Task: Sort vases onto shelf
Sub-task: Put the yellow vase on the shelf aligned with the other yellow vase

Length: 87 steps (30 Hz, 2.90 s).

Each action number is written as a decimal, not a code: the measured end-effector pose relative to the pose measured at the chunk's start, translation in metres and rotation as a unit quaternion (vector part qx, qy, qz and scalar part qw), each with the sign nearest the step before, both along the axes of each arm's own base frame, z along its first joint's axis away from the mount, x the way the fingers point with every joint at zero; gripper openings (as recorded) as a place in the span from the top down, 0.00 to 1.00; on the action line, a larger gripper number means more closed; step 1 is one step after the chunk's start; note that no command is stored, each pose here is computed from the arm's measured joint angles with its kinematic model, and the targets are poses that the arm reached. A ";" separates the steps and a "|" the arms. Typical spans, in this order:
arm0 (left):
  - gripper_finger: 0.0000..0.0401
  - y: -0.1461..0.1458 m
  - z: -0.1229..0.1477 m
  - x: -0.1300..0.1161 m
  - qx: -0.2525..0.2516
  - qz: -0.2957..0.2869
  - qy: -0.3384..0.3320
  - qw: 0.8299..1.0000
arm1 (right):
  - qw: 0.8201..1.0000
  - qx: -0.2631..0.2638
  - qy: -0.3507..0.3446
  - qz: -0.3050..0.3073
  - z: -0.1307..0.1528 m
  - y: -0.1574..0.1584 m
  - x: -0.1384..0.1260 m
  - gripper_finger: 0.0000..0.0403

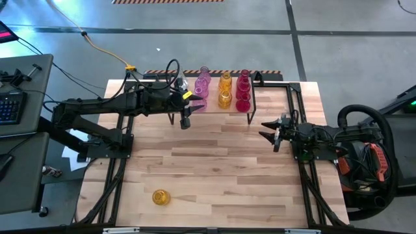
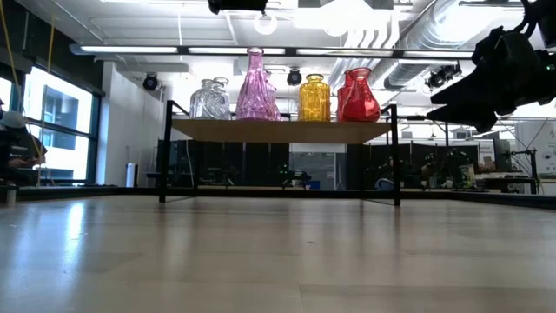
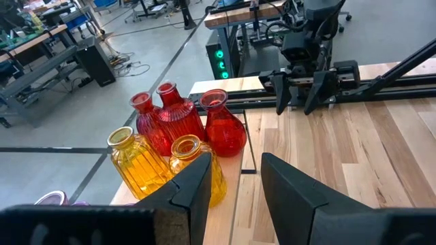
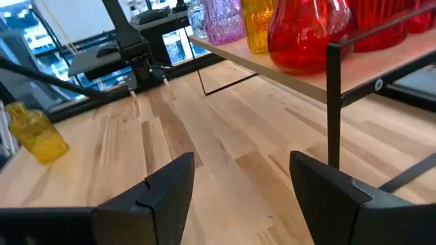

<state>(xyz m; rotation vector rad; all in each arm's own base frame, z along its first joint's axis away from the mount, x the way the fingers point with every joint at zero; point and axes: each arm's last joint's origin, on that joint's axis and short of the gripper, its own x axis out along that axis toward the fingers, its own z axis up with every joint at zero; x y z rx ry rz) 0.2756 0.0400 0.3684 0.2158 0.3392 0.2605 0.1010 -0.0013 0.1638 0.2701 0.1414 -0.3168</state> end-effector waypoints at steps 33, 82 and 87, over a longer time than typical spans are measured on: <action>0.70 -0.016 -0.008 -0.024 -0.158 -0.059 0.073 0.983 | 1.000 0.018 -0.006 -0.004 0.000 0.000 0.000 0.44; 0.70 -0.167 -0.058 -0.084 -0.371 -0.017 0.393 0.841 | 1.000 0.018 -0.006 -0.004 0.000 0.000 0.000 0.44; 0.70 -0.186 -0.065 -0.088 -0.360 -0.021 0.406 0.840 | 1.000 0.018 -0.006 -0.004 0.000 0.000 0.000 0.44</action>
